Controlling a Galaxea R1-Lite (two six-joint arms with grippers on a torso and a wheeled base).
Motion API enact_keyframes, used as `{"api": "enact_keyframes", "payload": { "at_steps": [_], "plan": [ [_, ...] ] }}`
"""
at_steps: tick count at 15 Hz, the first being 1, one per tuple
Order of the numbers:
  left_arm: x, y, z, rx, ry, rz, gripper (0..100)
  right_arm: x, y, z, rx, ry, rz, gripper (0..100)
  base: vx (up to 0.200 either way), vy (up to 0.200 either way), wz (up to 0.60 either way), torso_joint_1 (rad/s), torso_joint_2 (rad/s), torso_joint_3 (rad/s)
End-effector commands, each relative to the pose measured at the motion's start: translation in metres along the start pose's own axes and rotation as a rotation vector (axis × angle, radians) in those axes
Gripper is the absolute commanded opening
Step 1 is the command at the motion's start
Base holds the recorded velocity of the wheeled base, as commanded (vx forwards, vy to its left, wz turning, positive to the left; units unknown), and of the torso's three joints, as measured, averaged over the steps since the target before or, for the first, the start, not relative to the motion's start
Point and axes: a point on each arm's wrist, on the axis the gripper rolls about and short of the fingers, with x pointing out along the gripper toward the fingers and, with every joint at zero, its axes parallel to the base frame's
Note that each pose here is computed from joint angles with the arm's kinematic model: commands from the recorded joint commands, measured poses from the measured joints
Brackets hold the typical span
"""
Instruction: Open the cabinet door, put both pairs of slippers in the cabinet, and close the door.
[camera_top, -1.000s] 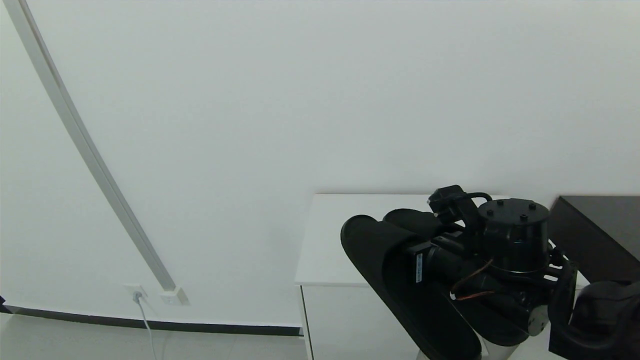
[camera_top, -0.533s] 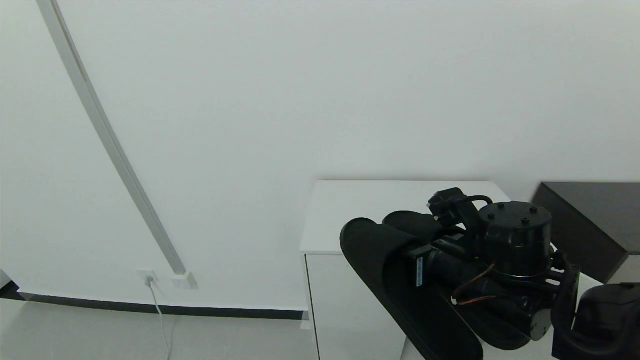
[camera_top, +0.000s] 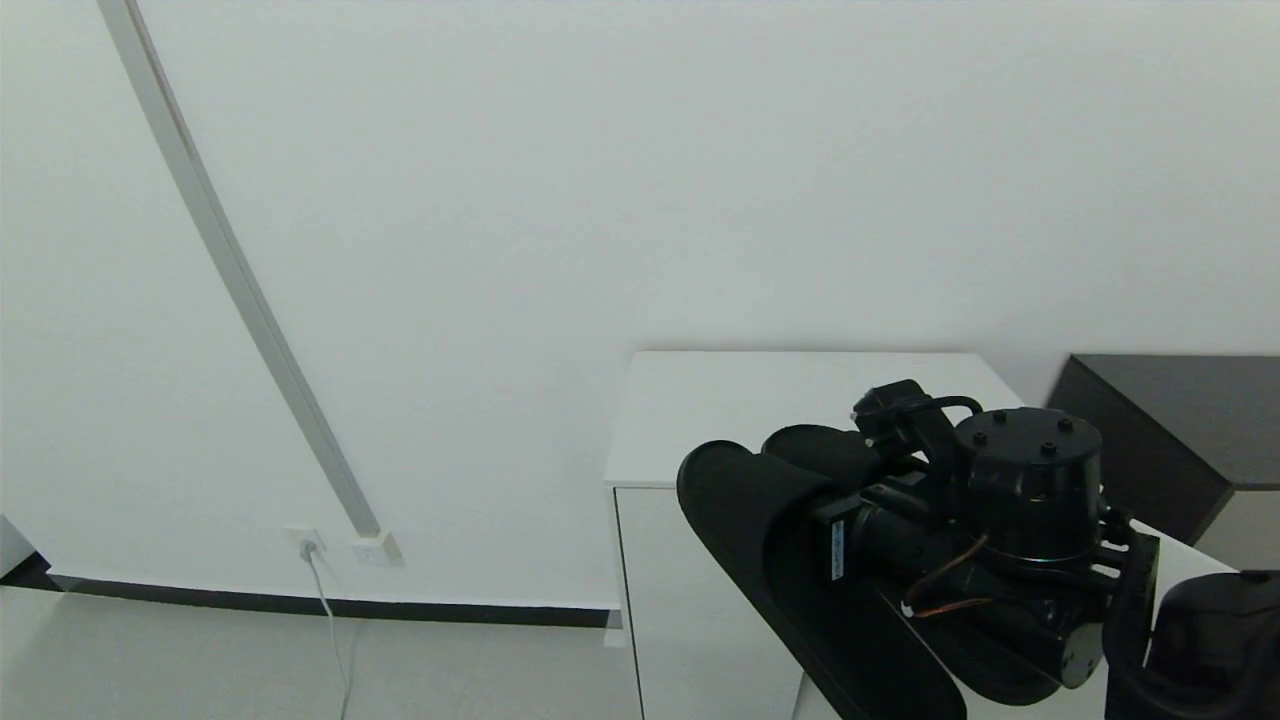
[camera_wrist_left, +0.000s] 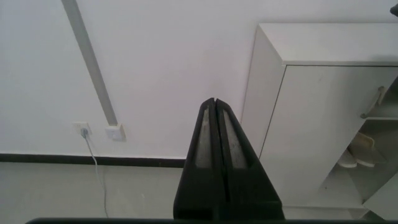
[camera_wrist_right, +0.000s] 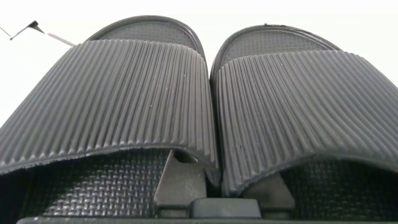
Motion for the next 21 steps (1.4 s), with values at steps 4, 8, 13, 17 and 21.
{"api": "enact_keyframes", "payload": {
  "at_steps": [4,8,13,17,21],
  "plan": [
    [0.0001,0.0,0.0001,0.0,0.001,0.0,0,0.0014,-0.0005,-0.0046,-0.006,0.017,-0.002,0,0.0,-0.15,0.0,0.003,0.0,0.002],
    [0.0001,0.0,0.0001,0.0,0.001,0.0,0,0.0029,-0.0005,-0.0067,-0.007,0.023,-0.005,0,0.0,-0.2,0.0,0.007,0.0,0.001],
    [0.0001,0.0,0.0001,0.0,0.001,0.0,0,0.0028,-0.0006,-0.0071,-0.007,0.024,-0.005,0,0.0,-0.2,0.0,-0.001,0.0,0.004],
    [0.0001,0.0,0.0001,0.0,0.001,0.0,0,0.0027,-0.001,-0.0068,-0.006,0.02,-0.006,0,0.0,-0.2,0.0,-0.002,0.0,0.002],
    [0.0001,0.0,0.0001,0.0,0.001,0.0,0,0.002,-0.0016,-0.0093,-0.009,0.029,-0.007,0,0.0,-0.2,0.0,0.001,0.0,0.005]
  ]
}}
